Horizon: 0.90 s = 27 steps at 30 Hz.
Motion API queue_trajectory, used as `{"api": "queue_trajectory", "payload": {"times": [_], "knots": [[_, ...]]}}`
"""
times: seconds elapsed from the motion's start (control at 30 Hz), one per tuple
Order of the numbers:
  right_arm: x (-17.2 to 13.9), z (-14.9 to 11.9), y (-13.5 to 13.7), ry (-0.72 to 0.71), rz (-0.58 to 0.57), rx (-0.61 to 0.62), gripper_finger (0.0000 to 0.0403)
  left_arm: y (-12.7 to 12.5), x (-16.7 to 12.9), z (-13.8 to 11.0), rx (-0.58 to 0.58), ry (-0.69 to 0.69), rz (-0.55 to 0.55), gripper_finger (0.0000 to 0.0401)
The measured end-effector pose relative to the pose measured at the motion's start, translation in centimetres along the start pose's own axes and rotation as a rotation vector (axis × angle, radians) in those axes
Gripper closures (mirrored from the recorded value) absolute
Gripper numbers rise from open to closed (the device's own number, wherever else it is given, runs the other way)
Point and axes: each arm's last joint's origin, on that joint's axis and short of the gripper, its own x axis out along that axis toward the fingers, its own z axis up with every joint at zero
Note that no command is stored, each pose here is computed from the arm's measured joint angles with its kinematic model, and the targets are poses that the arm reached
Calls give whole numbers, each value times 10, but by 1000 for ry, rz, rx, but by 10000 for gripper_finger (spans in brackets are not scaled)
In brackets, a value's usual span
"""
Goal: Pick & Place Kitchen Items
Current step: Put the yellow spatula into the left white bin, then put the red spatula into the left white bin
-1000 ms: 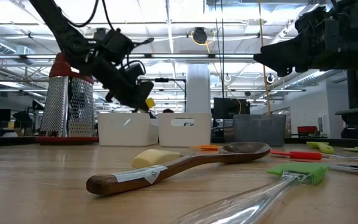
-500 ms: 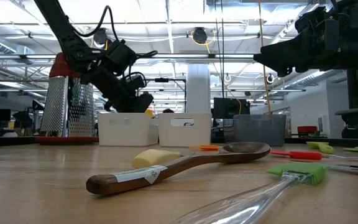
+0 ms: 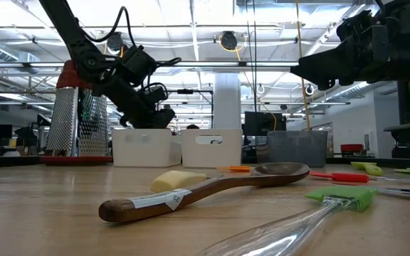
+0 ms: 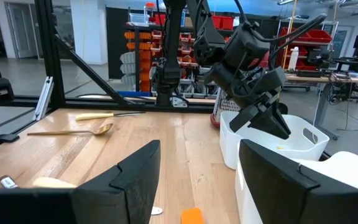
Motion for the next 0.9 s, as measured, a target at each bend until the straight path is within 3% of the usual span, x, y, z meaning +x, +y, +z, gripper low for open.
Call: {"api": "queue_trajectory", "payload": {"times": [0.47,0.9], "knots": [[0,-1,0,8,1,1,190,0,-5,9,-16,-58,-6,293],[0,-1,0,9,-3,2,190,-21,-63,48,20,-269,-122,293]]}}
